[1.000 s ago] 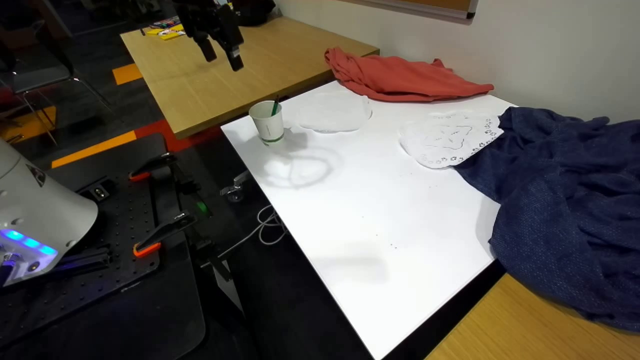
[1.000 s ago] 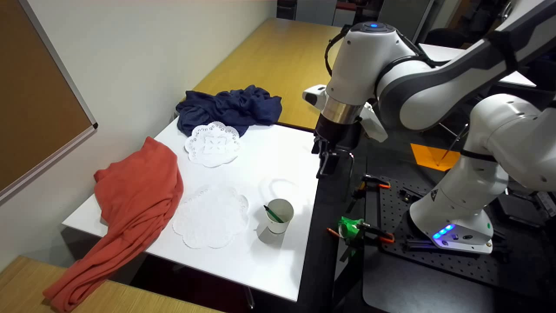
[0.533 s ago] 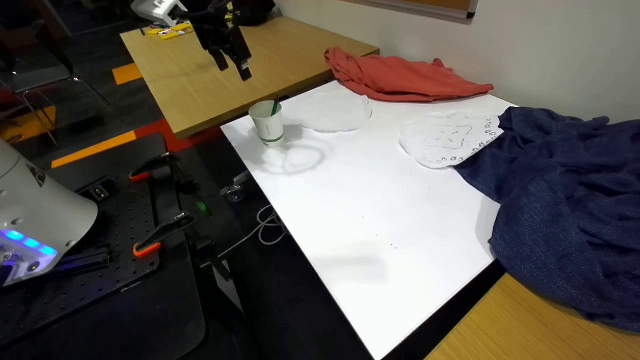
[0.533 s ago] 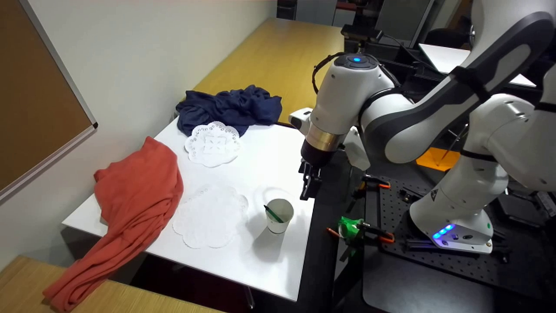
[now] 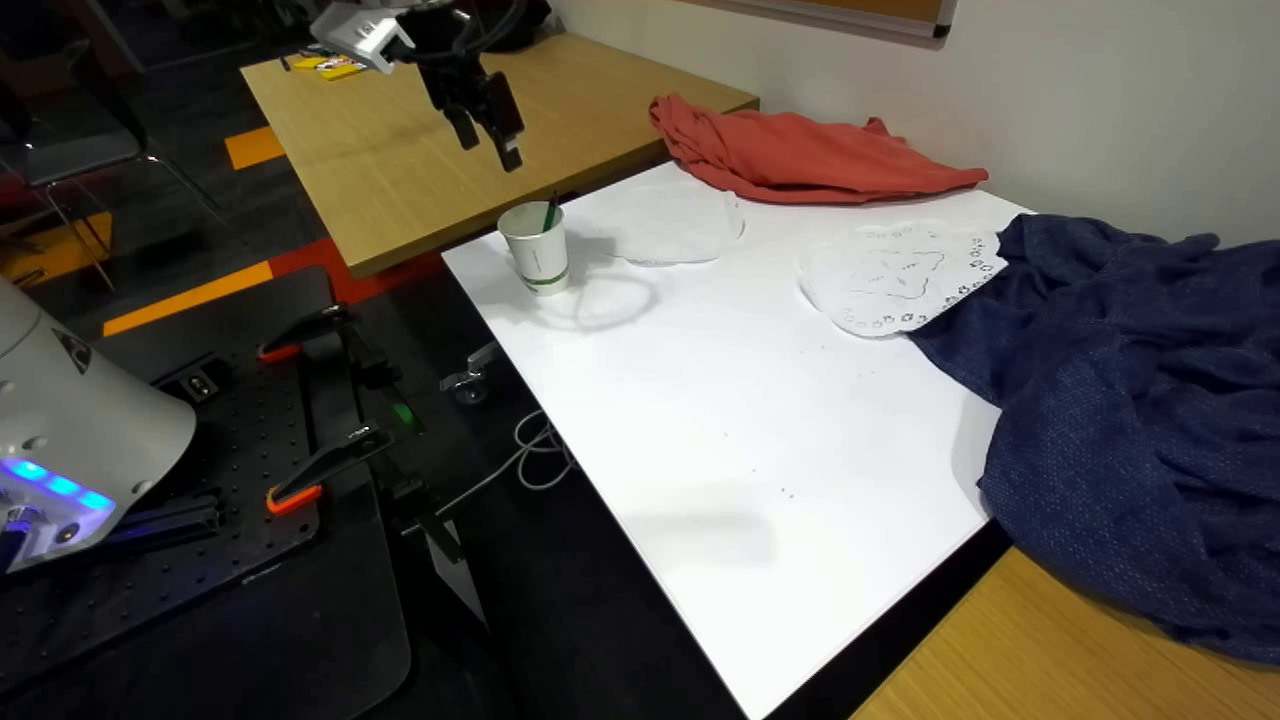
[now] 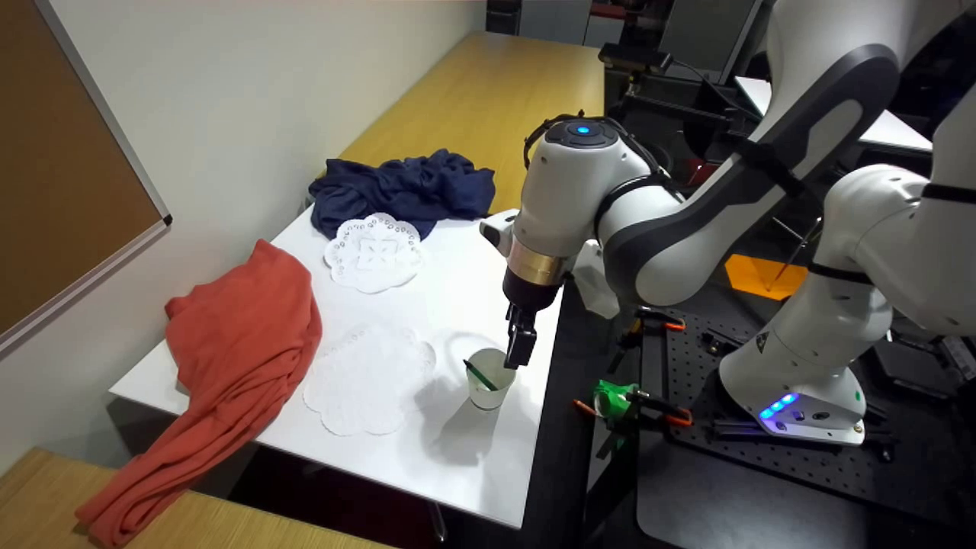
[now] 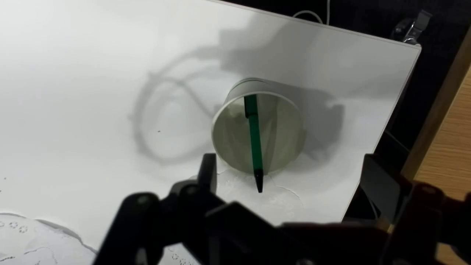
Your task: Remove the pen from the cup and put it on the table
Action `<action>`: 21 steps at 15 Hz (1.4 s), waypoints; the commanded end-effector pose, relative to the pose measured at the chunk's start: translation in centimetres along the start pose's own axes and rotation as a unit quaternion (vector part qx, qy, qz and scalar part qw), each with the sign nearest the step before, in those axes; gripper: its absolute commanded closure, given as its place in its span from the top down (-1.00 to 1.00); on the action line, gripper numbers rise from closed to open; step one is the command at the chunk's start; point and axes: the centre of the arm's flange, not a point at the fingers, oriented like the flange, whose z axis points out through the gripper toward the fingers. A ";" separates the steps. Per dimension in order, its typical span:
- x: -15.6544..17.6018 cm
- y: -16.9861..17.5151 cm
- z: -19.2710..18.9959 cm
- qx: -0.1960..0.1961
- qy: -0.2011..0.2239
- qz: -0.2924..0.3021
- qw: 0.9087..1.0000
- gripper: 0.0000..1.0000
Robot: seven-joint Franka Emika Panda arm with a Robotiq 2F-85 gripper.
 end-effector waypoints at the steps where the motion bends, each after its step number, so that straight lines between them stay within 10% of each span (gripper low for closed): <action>1: 0.0 0.0 0.0 0.000 0.000 0.000 1.000 1.00; 7: -0.1 -0.2 1.5 -0.045 0.008 0.024 0.999 0.96; 21: 0.1 -1.0 5.3 -0.042 0.021 0.041 0.998 -0.14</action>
